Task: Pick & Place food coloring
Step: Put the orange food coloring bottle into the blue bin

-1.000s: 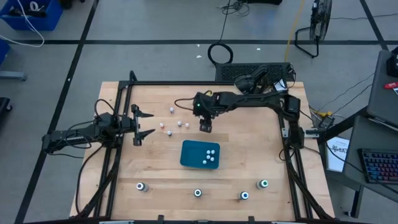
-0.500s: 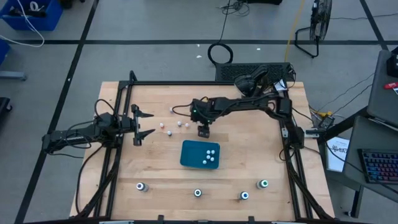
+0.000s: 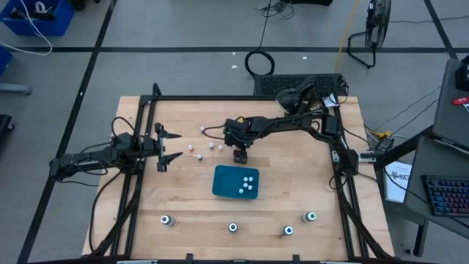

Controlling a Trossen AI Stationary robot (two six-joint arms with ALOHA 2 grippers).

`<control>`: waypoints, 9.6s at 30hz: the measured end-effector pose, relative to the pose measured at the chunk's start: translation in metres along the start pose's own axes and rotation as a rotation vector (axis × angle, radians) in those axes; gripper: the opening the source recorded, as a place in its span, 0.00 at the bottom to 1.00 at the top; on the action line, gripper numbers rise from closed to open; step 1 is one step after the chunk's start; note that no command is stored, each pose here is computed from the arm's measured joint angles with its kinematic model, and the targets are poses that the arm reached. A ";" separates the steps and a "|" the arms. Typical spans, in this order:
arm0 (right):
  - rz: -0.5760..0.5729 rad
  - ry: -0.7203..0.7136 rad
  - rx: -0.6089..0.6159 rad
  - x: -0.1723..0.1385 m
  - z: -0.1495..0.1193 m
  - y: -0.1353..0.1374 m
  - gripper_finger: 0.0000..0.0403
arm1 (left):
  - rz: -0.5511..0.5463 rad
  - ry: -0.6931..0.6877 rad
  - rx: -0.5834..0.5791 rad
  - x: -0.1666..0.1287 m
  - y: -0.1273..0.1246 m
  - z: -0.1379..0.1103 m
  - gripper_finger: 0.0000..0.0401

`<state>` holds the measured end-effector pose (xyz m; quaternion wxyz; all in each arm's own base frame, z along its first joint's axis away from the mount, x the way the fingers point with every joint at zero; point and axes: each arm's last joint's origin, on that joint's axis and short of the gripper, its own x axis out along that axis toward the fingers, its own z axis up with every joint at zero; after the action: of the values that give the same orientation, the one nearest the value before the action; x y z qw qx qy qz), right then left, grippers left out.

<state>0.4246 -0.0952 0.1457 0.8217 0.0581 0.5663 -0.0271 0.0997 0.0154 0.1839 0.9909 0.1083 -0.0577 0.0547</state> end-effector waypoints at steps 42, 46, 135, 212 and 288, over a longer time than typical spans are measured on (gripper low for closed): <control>-0.042 -0.166 -0.260 -0.115 0.003 0.122 0.12 | 0.000 0.000 0.000 0.000 0.000 0.000 0.76; -0.024 -0.147 -0.277 -0.110 0.007 0.138 0.12 | 0.000 0.000 0.000 0.000 0.000 0.000 0.76; 0.053 -0.396 -0.155 -0.272 -0.062 0.127 0.24 | 0.000 0.000 0.000 0.000 0.000 0.000 0.76; -0.237 -1.308 0.184 -0.142 -0.288 0.017 0.25 | -0.003 0.014 -0.308 0.000 0.000 -0.001 0.76; -0.236 -1.307 0.184 -0.142 -0.288 0.017 0.25 | 0.449 1.462 -0.416 0.125 0.022 -0.068 0.76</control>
<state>0.1082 -0.0454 0.1782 0.9789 0.0372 -0.0500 -0.1947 0.2270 0.0641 0.1386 0.7429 -0.1569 0.5782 0.2986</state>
